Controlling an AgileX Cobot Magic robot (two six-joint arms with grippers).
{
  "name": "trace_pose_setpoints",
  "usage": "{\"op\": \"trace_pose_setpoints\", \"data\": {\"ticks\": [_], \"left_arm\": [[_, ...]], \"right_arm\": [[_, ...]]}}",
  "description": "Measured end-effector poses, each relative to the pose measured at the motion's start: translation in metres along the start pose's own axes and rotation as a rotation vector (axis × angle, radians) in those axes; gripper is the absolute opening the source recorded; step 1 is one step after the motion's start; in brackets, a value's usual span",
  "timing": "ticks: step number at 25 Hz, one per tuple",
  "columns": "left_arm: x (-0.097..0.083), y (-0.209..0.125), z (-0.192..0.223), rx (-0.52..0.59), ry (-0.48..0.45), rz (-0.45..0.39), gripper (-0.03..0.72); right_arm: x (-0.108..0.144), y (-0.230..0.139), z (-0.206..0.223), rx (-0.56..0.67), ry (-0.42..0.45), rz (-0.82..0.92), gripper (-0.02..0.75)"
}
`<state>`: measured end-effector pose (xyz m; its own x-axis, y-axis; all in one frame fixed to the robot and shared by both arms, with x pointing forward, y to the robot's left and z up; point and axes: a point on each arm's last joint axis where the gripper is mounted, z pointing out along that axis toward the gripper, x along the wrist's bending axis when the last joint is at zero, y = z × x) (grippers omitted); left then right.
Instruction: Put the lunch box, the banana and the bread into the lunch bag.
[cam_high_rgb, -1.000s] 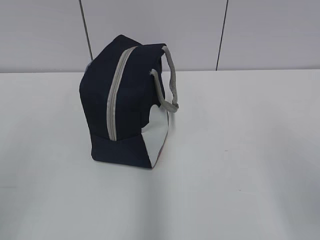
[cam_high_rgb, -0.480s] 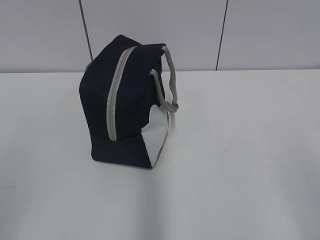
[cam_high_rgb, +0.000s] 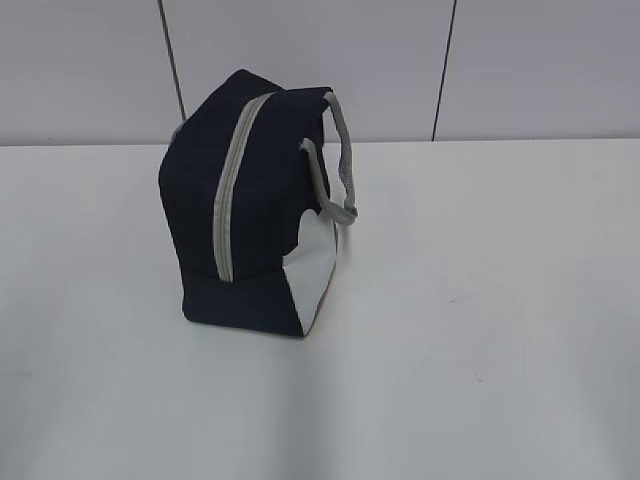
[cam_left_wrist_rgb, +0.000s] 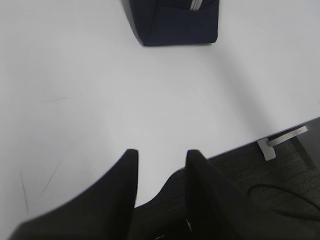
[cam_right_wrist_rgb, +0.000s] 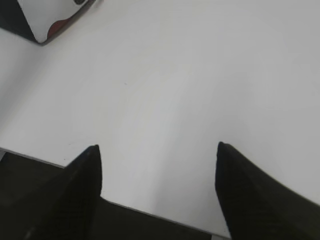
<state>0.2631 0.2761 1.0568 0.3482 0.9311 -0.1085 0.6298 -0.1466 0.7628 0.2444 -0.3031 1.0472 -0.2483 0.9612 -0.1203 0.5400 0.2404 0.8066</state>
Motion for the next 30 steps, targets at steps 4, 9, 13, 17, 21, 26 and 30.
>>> {"op": "trace_pose_setpoints", "data": {"ticks": [4, 9, 13, 17, 21, 26, 30], "left_arm": [[0.0000, 0.0000, 0.0000, 0.000, 0.000, 0.000, 0.245], [-0.0001, 0.0000, 0.0000, 0.000, -0.001, 0.000, 0.245], [-0.0001, 0.0000, 0.0000, 0.000, -0.001, 0.000, 0.245], [-0.0001, 0.0000, 0.0000, 0.000, -0.001, 0.000, 0.245], [-0.0001, 0.0000, 0.0000, 0.000, -0.001, 0.000, 0.245], [-0.0005, -0.0010, -0.0016, -0.012, 0.000, 0.002, 0.245], [-0.0016, -0.0046, -0.0072, -0.059, 0.029, -0.008, 0.245]], "right_arm": [[0.0002, -0.0071, -0.0093, -0.070, -0.019, 0.010, 0.523], [0.0004, -0.0095, -0.0118, -0.088, -0.021, 0.012, 0.523], [0.0004, -0.0097, -0.0118, -0.086, -0.021, 0.012, 0.523], [0.0004, -0.0098, -0.0118, -0.085, -0.021, 0.012, 0.523], [0.0004, -0.0098, -0.0118, -0.085, -0.021, 0.012, 0.523], [0.0004, -0.0100, -0.0118, -0.083, -0.021, 0.012, 0.523], [0.0006, -0.0101, -0.0119, -0.081, -0.040, 0.024, 0.523]]}}
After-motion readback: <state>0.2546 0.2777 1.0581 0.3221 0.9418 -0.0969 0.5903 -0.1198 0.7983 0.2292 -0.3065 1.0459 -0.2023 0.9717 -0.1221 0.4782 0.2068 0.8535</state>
